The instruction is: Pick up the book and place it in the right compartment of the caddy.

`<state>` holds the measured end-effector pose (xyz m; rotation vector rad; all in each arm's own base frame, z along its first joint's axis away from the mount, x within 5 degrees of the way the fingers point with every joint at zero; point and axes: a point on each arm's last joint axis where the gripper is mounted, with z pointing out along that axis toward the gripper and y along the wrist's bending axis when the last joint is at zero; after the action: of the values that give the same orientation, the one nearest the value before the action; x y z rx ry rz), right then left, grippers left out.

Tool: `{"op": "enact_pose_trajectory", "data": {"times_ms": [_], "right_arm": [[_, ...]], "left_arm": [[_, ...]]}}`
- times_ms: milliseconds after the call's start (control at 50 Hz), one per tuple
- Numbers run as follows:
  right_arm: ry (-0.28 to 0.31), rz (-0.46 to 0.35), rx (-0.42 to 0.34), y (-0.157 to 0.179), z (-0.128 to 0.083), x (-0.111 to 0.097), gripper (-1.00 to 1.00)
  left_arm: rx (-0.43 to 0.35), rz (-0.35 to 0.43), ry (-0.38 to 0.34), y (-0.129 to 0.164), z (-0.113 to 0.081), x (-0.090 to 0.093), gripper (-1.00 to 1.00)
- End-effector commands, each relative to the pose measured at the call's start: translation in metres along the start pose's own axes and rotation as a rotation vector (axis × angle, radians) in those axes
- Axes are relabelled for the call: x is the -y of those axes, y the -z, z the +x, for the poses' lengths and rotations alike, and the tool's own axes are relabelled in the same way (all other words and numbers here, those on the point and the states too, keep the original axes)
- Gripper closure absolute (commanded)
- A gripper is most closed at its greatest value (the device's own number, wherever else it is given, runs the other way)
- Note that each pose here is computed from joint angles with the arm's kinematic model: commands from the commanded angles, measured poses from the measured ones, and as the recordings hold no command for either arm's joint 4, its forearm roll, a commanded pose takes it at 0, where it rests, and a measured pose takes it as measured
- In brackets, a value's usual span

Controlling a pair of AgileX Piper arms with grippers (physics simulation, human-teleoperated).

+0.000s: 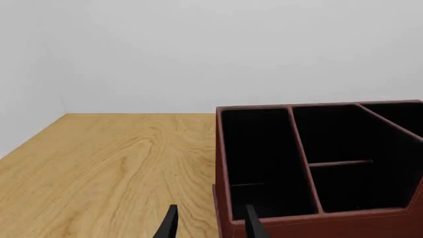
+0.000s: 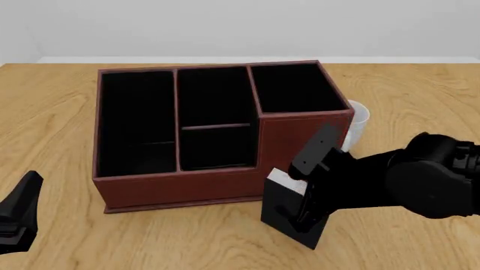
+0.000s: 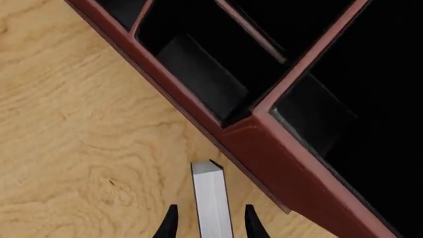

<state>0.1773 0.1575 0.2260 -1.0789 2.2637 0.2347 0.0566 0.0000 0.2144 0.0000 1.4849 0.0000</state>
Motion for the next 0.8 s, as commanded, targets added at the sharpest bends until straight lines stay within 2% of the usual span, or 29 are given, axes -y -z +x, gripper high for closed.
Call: {"op": "enact_pose_trajectory", "data": {"times_ms": [20, 260, 280, 400, 800], "right_arm": [[-0.015, -0.009, -0.050, -0.017, 0.013, -0.002, -1.00], [-0.033, -0.004, -0.094, -0.034, 0.028, 0.000, -1.00], [-0.032, -0.003, -0.100, -0.034, 0.031, 0.000, 1.00], [-0.019, -0.012, -0.096, -0.032, 0.032, -0.004, 1.00], [0.005, -0.082, -0.047, 0.015, 0.008, -0.030, 1.00]], "left_arm": [[0.000, 0.000, 0.000, 0.000, 0.000, 0.000, -1.00], [0.000, 0.000, 0.000, 0.000, 0.000, 0.000, -1.00], [0.000, 0.000, 0.000, 0.000, 0.000, 0.000, -1.00], [0.000, 0.000, 0.000, 0.000, 0.000, 0.000, -1.00], [0.000, 0.000, 0.000, 0.000, 0.000, 0.000, -1.00]]}}
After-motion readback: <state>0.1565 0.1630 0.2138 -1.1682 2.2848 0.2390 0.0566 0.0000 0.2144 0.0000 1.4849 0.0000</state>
